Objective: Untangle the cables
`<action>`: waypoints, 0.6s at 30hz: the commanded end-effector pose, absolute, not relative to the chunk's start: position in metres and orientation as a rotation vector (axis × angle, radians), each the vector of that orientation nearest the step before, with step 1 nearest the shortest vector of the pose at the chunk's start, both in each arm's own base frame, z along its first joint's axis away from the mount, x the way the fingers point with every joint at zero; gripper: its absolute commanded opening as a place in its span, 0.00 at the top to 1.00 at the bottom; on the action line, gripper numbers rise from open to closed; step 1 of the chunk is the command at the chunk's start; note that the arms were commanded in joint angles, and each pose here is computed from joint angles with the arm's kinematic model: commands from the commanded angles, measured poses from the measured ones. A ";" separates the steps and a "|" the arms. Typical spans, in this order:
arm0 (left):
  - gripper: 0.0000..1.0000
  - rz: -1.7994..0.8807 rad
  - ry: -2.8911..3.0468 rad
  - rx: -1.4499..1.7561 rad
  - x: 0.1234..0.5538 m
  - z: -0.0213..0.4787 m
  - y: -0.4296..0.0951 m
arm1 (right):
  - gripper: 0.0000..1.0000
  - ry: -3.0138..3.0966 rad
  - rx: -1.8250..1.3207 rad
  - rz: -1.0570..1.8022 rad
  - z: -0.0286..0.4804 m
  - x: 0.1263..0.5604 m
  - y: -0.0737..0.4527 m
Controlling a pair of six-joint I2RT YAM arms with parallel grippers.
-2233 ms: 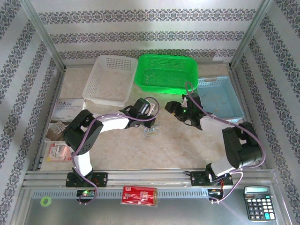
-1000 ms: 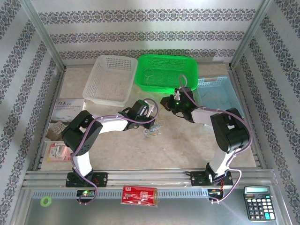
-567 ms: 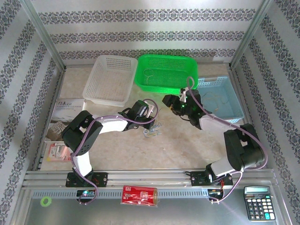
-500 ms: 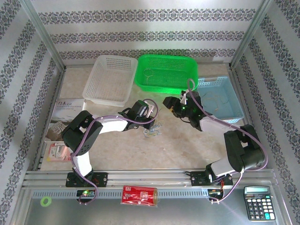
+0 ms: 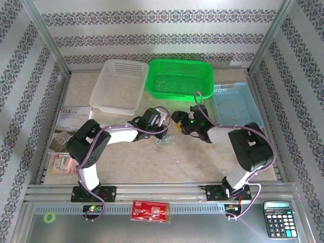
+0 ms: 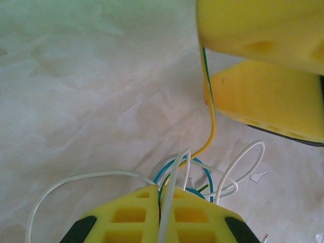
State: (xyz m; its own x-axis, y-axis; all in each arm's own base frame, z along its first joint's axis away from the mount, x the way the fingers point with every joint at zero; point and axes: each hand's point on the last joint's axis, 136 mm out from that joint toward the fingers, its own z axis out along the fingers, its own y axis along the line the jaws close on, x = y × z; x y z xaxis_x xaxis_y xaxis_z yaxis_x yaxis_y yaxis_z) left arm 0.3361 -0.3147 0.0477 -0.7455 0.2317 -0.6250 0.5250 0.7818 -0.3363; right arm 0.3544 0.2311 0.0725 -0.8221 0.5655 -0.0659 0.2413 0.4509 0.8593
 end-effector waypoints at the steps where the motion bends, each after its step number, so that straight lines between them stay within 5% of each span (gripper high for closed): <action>1: 1.00 -0.732 2.346 0.565 0.334 0.064 -0.322 | 0.35 2.265 0.661 1.370 0.094 0.379 0.240; 6: 1.00 -0.735 2.343 0.566 0.332 0.064 -0.321 | 0.48 2.250 0.668 1.374 0.090 0.396 0.242; 12: 1.00 -0.738 2.342 0.558 0.331 0.063 -0.320 | 1.00 2.226 0.650 1.397 0.092 0.406 0.240; 18: 1.00 -0.740 2.335 0.537 0.331 0.064 -0.317 | 1.00 2.188 0.577 1.402 0.116 0.405 0.232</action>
State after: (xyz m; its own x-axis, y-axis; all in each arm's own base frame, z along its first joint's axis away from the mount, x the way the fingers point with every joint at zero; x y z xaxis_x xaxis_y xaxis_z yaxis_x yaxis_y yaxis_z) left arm 0.3305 -0.3113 0.0451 -0.7477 0.2243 -0.6250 0.5225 0.7795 -0.3454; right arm 0.3998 0.2312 0.0832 -0.7957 0.5992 -0.0886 0.1993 0.3970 0.8959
